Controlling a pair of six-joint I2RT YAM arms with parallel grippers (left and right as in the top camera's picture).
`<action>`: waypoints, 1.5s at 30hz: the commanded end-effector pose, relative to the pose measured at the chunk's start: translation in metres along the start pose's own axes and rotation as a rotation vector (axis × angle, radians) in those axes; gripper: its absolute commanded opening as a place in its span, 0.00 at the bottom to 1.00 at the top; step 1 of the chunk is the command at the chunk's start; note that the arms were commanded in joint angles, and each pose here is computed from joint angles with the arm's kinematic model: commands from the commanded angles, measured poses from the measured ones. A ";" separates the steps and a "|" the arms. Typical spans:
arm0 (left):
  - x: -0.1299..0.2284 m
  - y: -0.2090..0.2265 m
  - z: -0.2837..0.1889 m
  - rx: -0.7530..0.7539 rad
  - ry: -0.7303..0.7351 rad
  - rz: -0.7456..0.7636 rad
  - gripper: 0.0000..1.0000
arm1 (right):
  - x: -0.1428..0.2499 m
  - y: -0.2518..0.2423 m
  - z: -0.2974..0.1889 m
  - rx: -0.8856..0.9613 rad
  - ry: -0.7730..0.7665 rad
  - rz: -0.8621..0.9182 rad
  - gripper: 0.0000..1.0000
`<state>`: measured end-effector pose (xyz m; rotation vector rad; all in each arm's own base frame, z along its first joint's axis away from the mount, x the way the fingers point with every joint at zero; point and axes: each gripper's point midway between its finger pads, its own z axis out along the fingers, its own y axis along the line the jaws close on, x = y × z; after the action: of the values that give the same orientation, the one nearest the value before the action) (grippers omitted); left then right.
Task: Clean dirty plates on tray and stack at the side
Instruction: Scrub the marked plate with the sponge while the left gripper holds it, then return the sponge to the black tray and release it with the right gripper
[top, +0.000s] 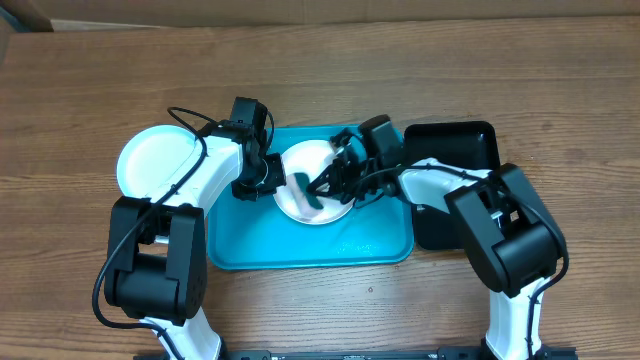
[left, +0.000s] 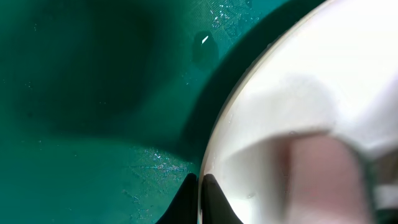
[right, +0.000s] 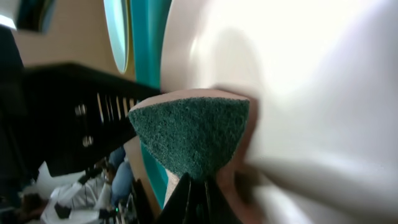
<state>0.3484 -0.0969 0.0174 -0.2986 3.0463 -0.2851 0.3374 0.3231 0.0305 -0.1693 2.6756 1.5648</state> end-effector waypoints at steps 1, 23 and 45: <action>0.006 -0.001 0.005 -0.001 0.023 0.001 0.04 | -0.026 -0.004 -0.025 0.005 -0.084 -0.003 0.04; 0.005 0.001 0.005 -0.011 0.019 0.001 0.04 | -0.056 0.050 -0.146 0.057 -0.296 -0.109 0.04; -0.002 -0.002 0.005 0.001 -0.009 0.003 0.06 | 0.002 -0.119 -0.272 1.154 -0.345 0.028 0.04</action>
<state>0.3540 -0.0981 0.0181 -0.2929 3.0232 -0.2925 0.3616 0.0363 0.0772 0.2215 2.7504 -0.0332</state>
